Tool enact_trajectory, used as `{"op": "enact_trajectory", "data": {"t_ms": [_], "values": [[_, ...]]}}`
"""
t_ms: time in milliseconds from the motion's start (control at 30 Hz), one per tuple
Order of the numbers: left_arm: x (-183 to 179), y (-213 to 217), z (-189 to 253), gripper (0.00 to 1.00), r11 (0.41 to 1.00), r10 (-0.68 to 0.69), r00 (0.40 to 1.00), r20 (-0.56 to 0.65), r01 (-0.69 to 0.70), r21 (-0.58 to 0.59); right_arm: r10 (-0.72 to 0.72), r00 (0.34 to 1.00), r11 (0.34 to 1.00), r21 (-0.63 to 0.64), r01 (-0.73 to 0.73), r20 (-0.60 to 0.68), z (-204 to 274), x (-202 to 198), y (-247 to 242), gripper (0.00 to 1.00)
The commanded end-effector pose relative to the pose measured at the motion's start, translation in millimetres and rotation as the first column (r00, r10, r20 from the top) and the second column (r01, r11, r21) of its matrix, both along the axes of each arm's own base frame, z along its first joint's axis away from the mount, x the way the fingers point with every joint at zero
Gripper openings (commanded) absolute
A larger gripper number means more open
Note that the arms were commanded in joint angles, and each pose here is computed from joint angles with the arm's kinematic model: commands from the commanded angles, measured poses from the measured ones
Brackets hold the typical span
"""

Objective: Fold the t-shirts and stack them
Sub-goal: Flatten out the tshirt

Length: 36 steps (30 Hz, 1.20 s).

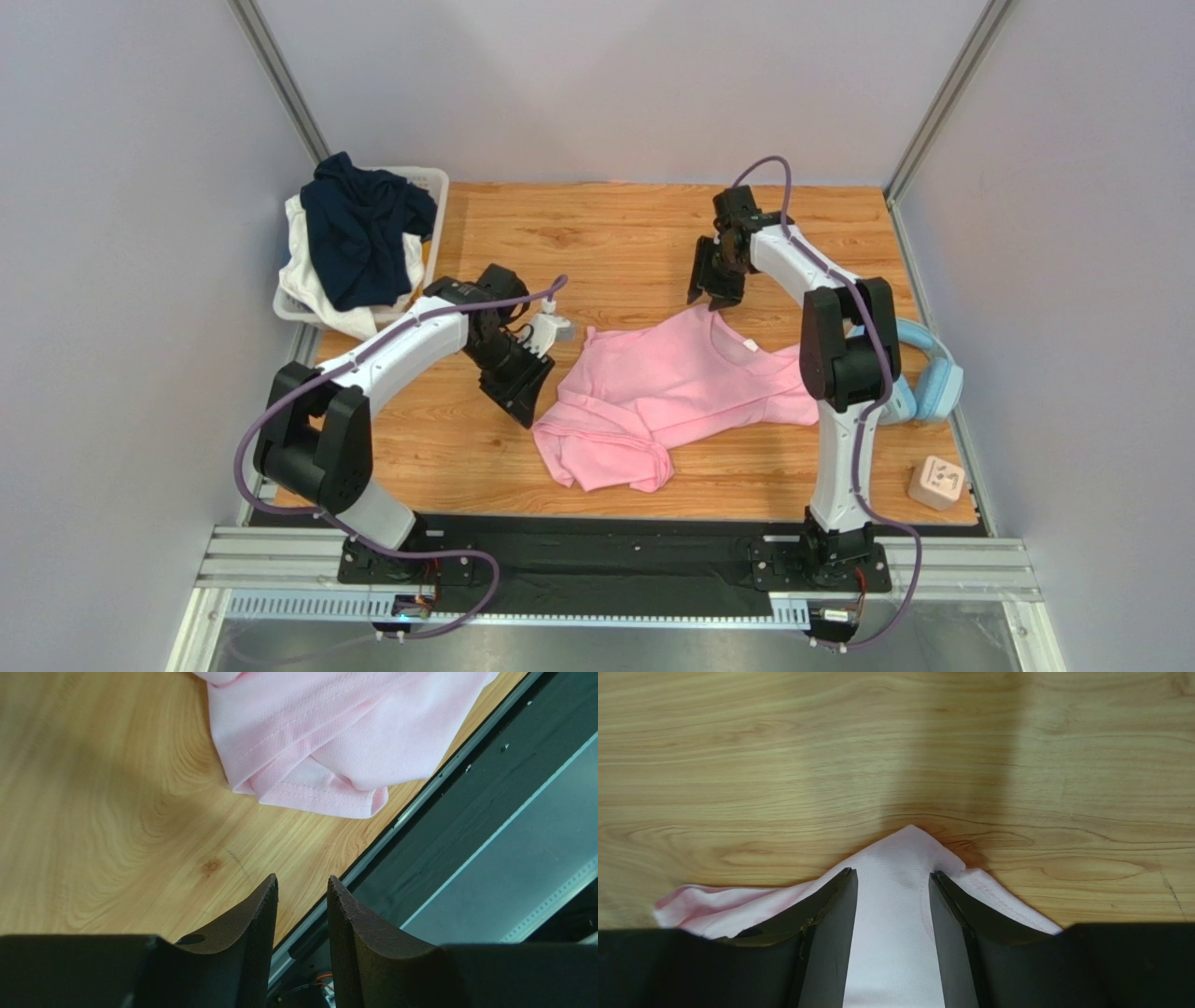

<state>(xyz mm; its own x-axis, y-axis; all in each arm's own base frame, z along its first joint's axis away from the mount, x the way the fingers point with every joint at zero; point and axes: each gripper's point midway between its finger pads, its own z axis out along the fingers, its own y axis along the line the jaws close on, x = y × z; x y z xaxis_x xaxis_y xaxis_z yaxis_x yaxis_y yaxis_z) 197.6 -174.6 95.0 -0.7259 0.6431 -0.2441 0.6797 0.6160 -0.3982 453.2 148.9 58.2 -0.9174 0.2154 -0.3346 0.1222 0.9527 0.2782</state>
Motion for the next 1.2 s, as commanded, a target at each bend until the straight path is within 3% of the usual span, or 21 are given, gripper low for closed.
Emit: {"op": "enact_trajectory", "data": {"t_ms": [0,467,800,1167], "values": [[-7.6,-8.1,-4.0,0.40,0.999,0.011,0.999,-0.030,-0.012,-0.035,-0.002,1.000,0.999,-0.051,0.000,-0.031,-5.2,-9.3,-16.0,0.48],[-0.4,-13.3,-51.8,0.43,0.999,0.040,0.997,-0.067,-0.039,0.013,-0.069,0.997,0.998,-0.008,0.069,-0.016,-3.0,6.0,-49.7,0.49],[10.3,-24.9,-48.1,0.60,0.996,0.085,0.995,-0.059,-0.086,-0.022,-0.033,0.999,0.988,0.150,0.038,-0.034,-14.9,14.1,-24.7,0.48],[10.1,-29.6,-71.4,0.61,0.993,0.111,0.987,-0.117,-0.114,-0.015,-0.015,0.998,0.978,0.205,0.026,-0.055,-22.1,7.0,-16.2,0.44]]}}
